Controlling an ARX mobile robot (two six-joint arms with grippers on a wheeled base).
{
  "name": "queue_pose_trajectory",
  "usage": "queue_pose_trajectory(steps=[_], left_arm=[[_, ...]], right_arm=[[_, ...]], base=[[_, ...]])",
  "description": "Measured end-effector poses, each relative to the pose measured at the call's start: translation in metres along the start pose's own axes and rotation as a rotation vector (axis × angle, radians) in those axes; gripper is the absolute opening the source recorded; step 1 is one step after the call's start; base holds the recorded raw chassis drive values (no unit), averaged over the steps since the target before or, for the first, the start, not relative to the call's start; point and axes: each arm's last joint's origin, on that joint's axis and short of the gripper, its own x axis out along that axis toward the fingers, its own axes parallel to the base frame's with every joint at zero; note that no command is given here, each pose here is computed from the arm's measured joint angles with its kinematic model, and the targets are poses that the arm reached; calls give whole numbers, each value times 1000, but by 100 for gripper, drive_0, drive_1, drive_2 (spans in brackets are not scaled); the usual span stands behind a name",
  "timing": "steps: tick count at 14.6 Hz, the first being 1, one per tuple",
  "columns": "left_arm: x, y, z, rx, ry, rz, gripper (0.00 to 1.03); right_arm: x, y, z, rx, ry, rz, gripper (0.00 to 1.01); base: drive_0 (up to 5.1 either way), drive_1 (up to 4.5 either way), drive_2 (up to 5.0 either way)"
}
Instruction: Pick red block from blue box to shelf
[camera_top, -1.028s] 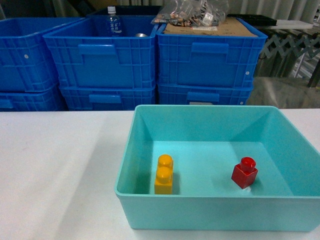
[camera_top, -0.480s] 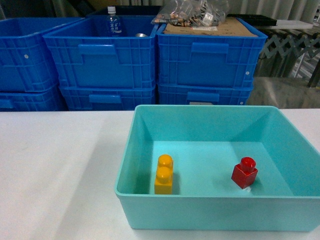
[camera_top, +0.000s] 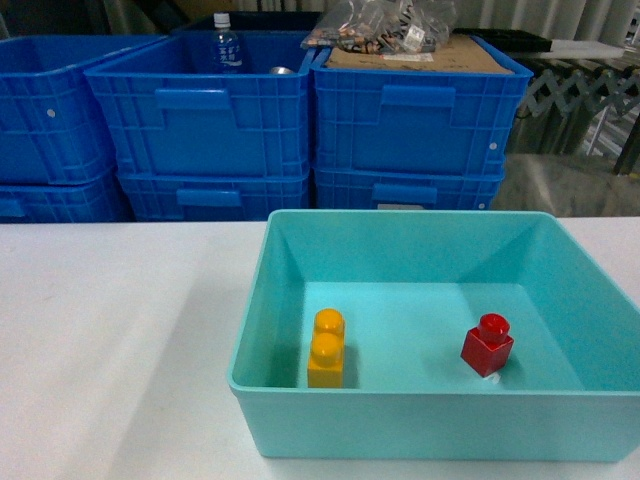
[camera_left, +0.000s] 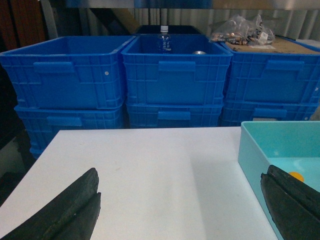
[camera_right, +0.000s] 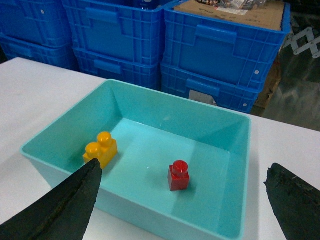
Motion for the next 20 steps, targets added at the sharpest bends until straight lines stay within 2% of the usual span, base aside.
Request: queue_pose_trajectory(steps=[1, 2, 3, 5, 7, 8, 11, 14, 20], left_arm=[[0, 0, 0, 0, 0, 0, 98], [0, 0, 0, 0, 0, 0, 98], [0, 0, 0, 0, 0, 0, 98], [0, 0, 0, 0, 0, 1, 98], [0, 0, 0, 0, 0, 0, 98], [0, 0, 0, 0, 0, 0, 98], [0, 0, 0, 0, 0, 0, 98], [0, 0, 0, 0, 0, 0, 98], [0, 0, 0, 0, 0, 0, 98]], right_arm=[[20, 4, 11, 1, 19, 7, 98], [46, 11, 19, 8, 77, 33, 98], [74, 19, 19, 12, 169, 53, 98], [121, 31, 13, 21, 312, 69, 98], [161, 35, 4, 33, 439, 42, 98], [180, 36, -5, 38, 507, 11, 98], [212, 29, -22, 39, 606, -64, 98], [235, 23, -32, 59, 651, -106, 98], [260, 10, -57, 73, 702, -193, 98]], base=[[0, 0, 0], [0, 0, 0], [0, 0, 0], [0, 0, 0], [0, 0, 0], [0, 0, 0], [0, 0, 0], [0, 0, 0], [0, 0, 0]])
